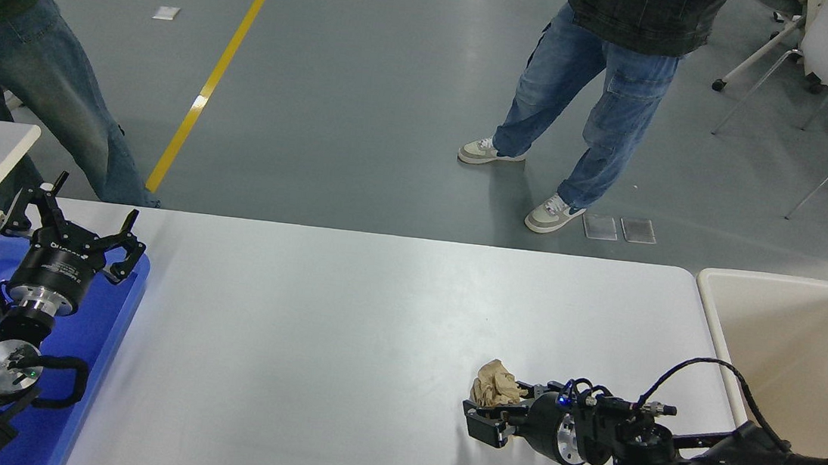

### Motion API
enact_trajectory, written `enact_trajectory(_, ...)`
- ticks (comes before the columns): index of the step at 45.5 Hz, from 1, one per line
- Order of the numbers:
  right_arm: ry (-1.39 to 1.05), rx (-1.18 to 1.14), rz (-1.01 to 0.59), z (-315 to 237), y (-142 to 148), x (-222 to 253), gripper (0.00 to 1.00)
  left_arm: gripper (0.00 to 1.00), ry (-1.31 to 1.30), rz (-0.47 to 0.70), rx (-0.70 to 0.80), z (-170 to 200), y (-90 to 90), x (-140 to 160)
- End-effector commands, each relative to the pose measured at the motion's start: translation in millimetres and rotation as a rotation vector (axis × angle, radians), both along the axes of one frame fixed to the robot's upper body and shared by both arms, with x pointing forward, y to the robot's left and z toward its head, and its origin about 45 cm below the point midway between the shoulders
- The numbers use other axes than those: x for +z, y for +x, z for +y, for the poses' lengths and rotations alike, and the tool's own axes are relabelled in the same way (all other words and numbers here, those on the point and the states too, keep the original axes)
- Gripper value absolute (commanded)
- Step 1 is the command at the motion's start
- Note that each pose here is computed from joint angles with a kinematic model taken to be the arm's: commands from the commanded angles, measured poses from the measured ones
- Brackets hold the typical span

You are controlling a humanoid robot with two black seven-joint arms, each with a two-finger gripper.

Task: Clean the table surface

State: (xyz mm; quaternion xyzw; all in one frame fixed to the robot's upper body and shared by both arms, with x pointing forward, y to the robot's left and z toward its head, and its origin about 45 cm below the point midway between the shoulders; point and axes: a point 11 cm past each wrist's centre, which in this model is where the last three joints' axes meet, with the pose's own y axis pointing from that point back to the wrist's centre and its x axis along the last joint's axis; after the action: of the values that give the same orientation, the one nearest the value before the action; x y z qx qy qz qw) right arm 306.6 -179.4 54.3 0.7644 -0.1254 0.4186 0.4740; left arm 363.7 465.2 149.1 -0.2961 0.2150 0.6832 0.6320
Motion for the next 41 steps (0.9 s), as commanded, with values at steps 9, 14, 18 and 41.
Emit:
enact_trajectory(9, 0.033, 0.053, -0.004, 3, -7, -4, 0.0, 1.0, 0.0, 0.0, 0.0, 0, 0.0, 0)
enact_trajectory(14, 0.044, 0.047, -0.005, 3, -4, -2, 0.0, 1.0, 0.0, 0.0, 0.0, 0, 0.0, 0)
enact_trajectory(18, 0.052, 0.041, -0.014, 4, 0, 2, 0.0, 1.0, 0.0, 0.0, 0.0, 0, 0.0, 0)
enact_trajectory(41, 0.227, -0.032, -0.087, -8, 30, 47, 0.0, 1.0, 0.0, 0.0, 0.0, 0, 0.0, 0)
